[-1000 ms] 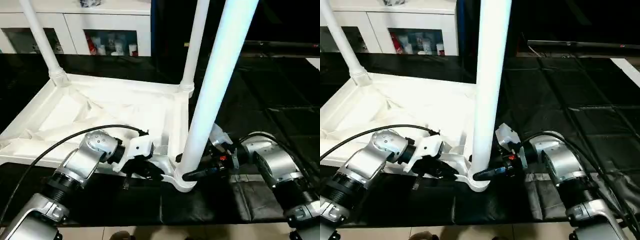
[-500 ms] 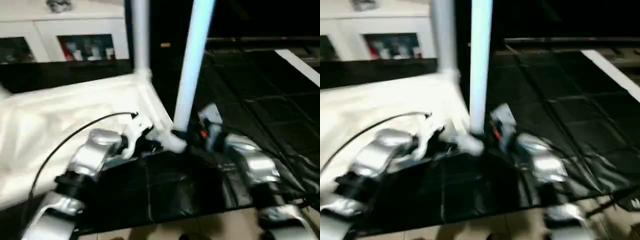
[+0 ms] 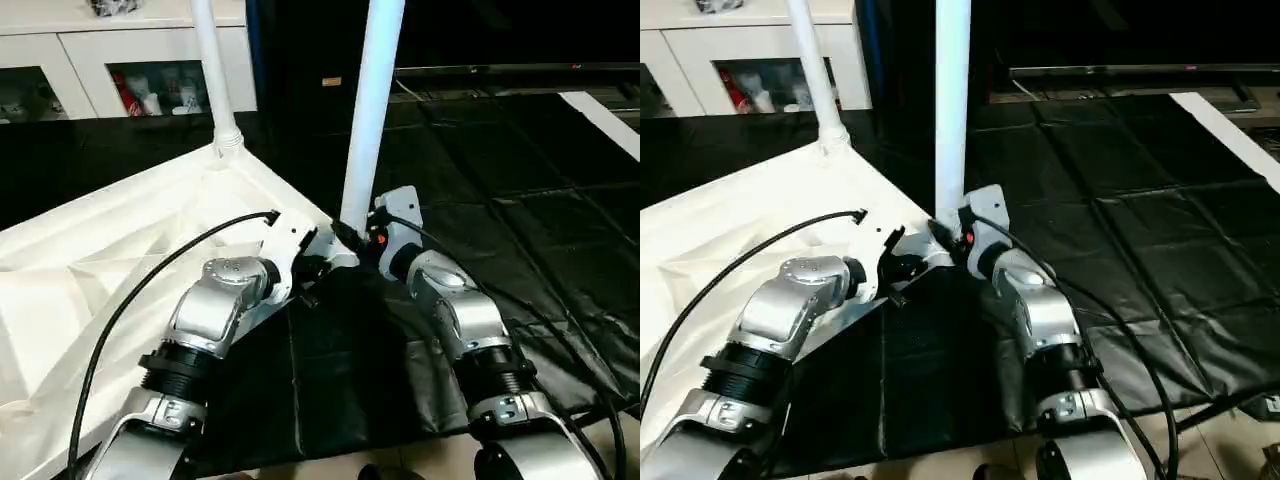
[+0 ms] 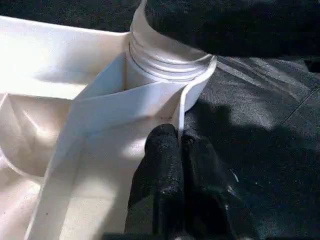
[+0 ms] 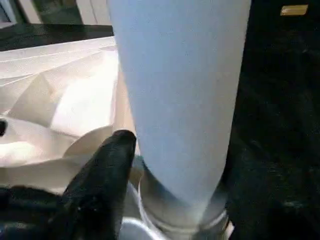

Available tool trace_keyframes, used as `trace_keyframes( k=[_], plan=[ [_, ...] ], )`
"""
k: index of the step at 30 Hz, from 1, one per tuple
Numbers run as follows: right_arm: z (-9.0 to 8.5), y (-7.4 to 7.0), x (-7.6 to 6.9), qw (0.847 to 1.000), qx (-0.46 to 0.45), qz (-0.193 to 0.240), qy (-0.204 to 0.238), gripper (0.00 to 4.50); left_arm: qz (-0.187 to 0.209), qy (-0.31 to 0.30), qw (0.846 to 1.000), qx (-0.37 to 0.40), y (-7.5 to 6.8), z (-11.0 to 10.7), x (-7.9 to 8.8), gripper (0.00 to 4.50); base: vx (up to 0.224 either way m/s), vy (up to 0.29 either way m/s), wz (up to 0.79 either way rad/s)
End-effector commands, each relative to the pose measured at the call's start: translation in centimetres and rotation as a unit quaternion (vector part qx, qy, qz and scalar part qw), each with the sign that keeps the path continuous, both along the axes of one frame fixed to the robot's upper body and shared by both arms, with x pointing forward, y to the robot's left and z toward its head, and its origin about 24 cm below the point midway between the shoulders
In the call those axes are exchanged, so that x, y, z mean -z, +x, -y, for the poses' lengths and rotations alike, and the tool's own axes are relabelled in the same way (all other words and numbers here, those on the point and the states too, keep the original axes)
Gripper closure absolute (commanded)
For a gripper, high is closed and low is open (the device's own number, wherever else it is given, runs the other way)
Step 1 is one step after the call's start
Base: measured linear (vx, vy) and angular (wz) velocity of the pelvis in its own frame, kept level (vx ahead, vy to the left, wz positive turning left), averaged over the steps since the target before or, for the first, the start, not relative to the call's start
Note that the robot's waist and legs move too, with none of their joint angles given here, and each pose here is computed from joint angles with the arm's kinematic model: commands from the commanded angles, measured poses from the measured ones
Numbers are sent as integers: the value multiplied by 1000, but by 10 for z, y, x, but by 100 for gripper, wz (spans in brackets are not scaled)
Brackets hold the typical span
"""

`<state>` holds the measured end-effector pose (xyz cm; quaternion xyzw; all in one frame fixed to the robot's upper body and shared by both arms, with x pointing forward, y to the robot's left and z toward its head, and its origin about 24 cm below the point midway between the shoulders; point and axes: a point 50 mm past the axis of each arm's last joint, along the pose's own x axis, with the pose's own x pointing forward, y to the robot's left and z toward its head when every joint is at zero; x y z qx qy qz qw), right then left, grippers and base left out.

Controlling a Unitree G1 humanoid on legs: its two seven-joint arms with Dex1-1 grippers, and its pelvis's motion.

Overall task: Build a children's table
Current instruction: Rotate leg to tighten

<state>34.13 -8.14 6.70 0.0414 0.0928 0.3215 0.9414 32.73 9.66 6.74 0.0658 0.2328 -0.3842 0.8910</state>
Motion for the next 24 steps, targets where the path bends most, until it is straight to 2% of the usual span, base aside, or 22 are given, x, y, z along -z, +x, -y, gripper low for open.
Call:
trace_keyframes(
  k=[1,5,7,8,11,15,16,19,20,21,22,23,24],
  plan=[
    [-28,-19,17,993,-108,-43,24,139,46,-22,998,45,1,11,-17,450,0,0,0],
    [-15,-19,16,992,-121,-30,20,101,44,-14,996,70,0,3,-14,450,0,0,0],
    [1,-21,12,989,-148,-14,16,87,45,-1,993,108,-3,-7,-13,450,0,0,0],
    [8,-22,10,986,-165,-7,14,64,46,5,991,127,-5,-10,-13,450,0,0,0],
    [15,-23,8,983,-185,4,4,51,47,10,987,153,-7,-13,-13,450,0,0,0],
    [42,-29,-1,965,-261,22,-26,31,44,43,966,251,-16,-24,-9,450,0,0,0],
    [43,-30,-2,964,-265,22,-27,31,43,44,965,254,-16,-24,-9,450,0,0,0],
    [56,-38,-10,939,-343,14,-25,31,32,55,949,307,-21,-30,-6,450,0,0,0],
    [57,-39,-10,937,-349,13,-24,31,31,56,948,310,-21,-30,-6,450,0,0,0],
    [61,-42,-12,926,-377,7,-29,31,22,55,942,331,-24,-32,-5,450,0,0,0],
    [62,-42,-13,924,-380,6,-30,31,22,56,941,334,-24,-32,-5,450,0,0,0],
    [64,-44,-14,914,-405,1,-36,31,16,57,933,355,-26,-33,-4,450,0,0,0],
    [64,-44,-14,913,-407,1,-36,31,16,57,933,356,-26,-33,-4,450,0,0,0]
  ],
)
